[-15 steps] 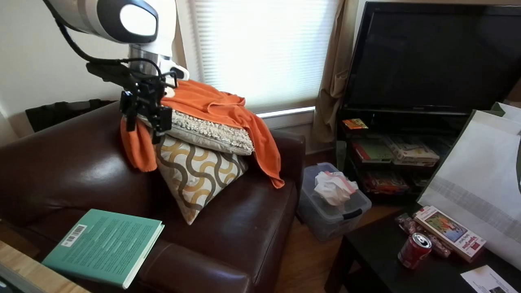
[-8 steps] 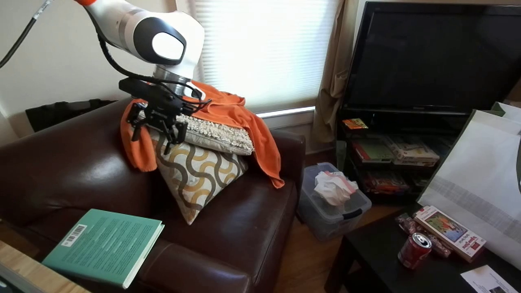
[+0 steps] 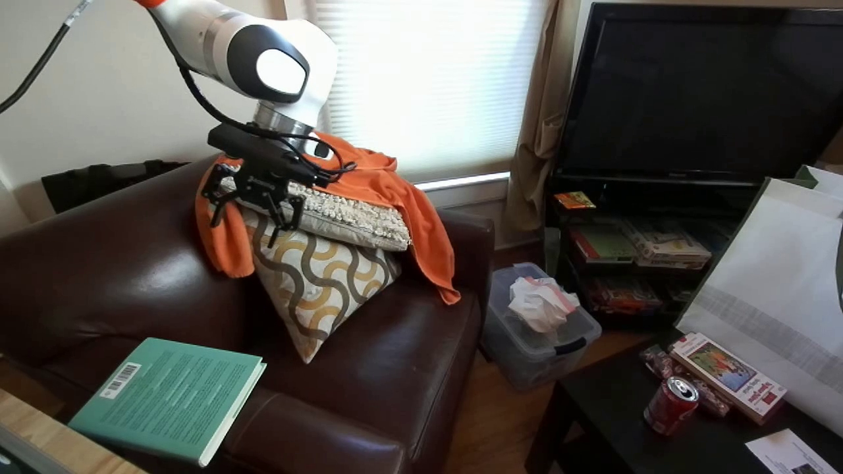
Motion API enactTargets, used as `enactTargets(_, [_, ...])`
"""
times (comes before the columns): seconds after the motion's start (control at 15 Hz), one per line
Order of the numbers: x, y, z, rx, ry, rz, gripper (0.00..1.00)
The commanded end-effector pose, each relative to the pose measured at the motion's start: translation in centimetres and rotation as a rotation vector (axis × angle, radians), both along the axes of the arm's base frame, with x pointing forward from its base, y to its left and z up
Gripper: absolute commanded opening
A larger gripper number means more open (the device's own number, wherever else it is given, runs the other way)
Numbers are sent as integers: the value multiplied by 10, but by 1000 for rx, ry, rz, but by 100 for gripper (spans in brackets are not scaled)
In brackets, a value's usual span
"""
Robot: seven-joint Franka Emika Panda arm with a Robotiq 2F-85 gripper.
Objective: Put the book on the seat of the couch
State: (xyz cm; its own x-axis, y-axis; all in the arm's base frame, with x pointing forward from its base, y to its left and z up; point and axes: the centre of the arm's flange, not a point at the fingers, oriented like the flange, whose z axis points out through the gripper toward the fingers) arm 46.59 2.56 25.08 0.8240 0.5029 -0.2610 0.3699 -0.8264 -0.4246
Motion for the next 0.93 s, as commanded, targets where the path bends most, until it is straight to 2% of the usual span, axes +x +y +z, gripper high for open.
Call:
enactTargets(0.0, [24,-52,-54,99,9,177,100])
enactTargets(0.27, [42,-94,-128,230,10,356,100])
enactTargets(0.47, [55,-97,-191,349,39,463,100])
enactTargets(0.53, [26,-95,-149,291,11,388,100])
enactTargets(0.67, [32,-92,-183,331,28,424,100])
enactTargets(0.87, [38,-88,-193,341,29,439,100])
